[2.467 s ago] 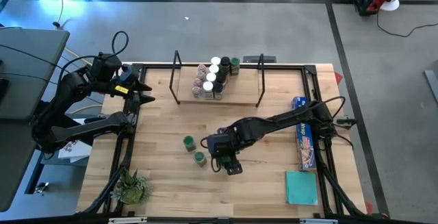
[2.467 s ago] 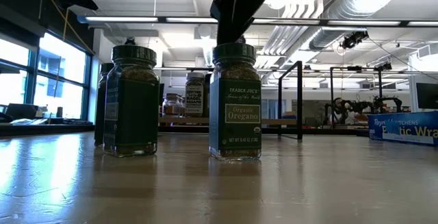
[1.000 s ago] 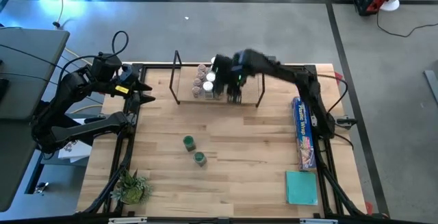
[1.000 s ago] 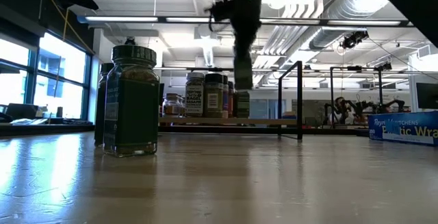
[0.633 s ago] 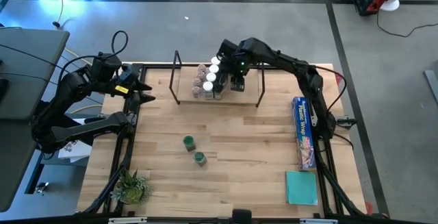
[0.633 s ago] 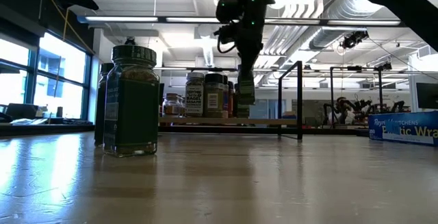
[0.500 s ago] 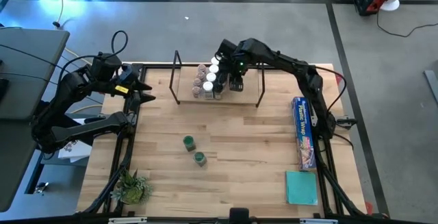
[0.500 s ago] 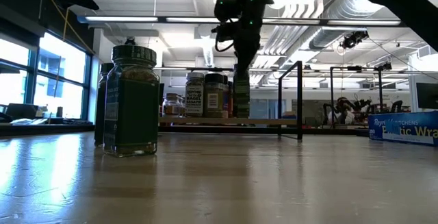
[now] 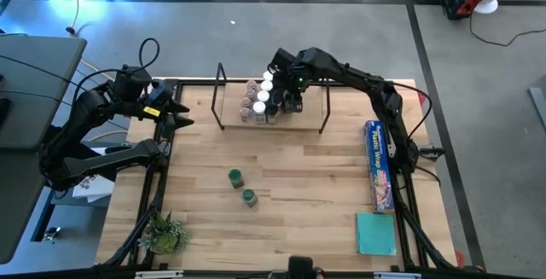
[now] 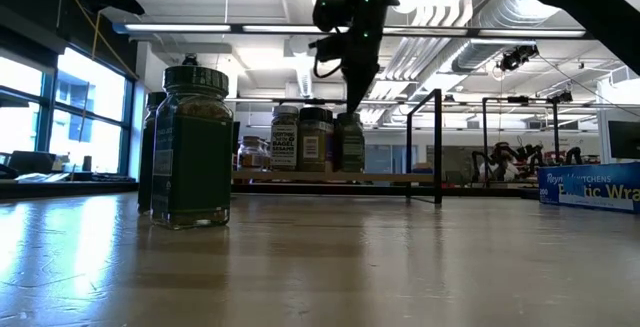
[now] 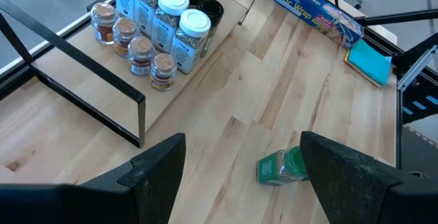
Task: Shelf spices
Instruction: Put the bottom right green seasoning bottle on the shelf aligned with the other green seasoning bottle
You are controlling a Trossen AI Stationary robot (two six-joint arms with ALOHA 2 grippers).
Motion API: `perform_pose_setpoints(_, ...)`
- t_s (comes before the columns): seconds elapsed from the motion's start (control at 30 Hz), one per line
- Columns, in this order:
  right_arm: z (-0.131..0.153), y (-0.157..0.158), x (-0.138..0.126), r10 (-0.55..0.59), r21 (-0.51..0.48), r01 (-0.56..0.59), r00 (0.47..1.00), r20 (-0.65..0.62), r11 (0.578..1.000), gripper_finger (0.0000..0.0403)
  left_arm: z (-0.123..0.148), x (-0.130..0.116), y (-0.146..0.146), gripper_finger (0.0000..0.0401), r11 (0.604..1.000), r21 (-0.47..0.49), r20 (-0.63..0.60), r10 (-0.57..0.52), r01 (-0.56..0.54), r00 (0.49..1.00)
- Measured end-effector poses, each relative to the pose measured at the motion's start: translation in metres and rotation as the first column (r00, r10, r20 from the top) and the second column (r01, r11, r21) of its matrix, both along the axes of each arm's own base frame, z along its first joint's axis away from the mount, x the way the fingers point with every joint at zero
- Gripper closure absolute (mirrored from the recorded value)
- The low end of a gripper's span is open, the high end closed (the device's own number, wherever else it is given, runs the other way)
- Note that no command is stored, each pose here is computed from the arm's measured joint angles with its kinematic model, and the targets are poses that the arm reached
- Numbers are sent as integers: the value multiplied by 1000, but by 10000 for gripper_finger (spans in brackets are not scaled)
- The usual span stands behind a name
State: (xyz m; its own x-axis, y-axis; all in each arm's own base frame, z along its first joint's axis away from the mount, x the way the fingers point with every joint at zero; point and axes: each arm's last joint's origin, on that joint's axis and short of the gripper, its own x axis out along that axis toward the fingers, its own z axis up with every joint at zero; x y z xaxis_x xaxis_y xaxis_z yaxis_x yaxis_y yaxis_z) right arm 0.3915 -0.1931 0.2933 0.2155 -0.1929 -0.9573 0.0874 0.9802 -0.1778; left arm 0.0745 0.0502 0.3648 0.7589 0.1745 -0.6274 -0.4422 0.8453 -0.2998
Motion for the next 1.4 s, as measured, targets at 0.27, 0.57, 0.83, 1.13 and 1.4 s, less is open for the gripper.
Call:
perform_pose_setpoints(0.27, -1, 0, -1, -173, 16, 173, 985, 11, 985, 192, 0, 0, 0, 119, 1000, 0, 0, 0, 0, 1000)
perform_pose_setpoints(0.57, 20, 3, -10, -333, 41, 333, 943, 4, 942, 219, 0, 0, 0, 119, 1000, -1, 0, -1, 1, 1000)
perform_pose_setpoints(0.83, 14, 4, -4, -275, 189, 262, 960, 50, 947, 290, 0, 0, 0, 119, 1000, -1, 1, -1, 1, 1000)
perform_pose_setpoints(1.13, -5, -7, -5, -398, 221, 380, 916, 44, 898, 397, 0, 0, 0, 119, 1000, -1, 0, -1, 1, 1000)
perform_pose_setpoints(1.4, -5, -21, -6, -564, 252, 529, 821, 91, 810, 400, 1, 0, 0, 119, 1000, -2, 8, 5, -5, 1000)
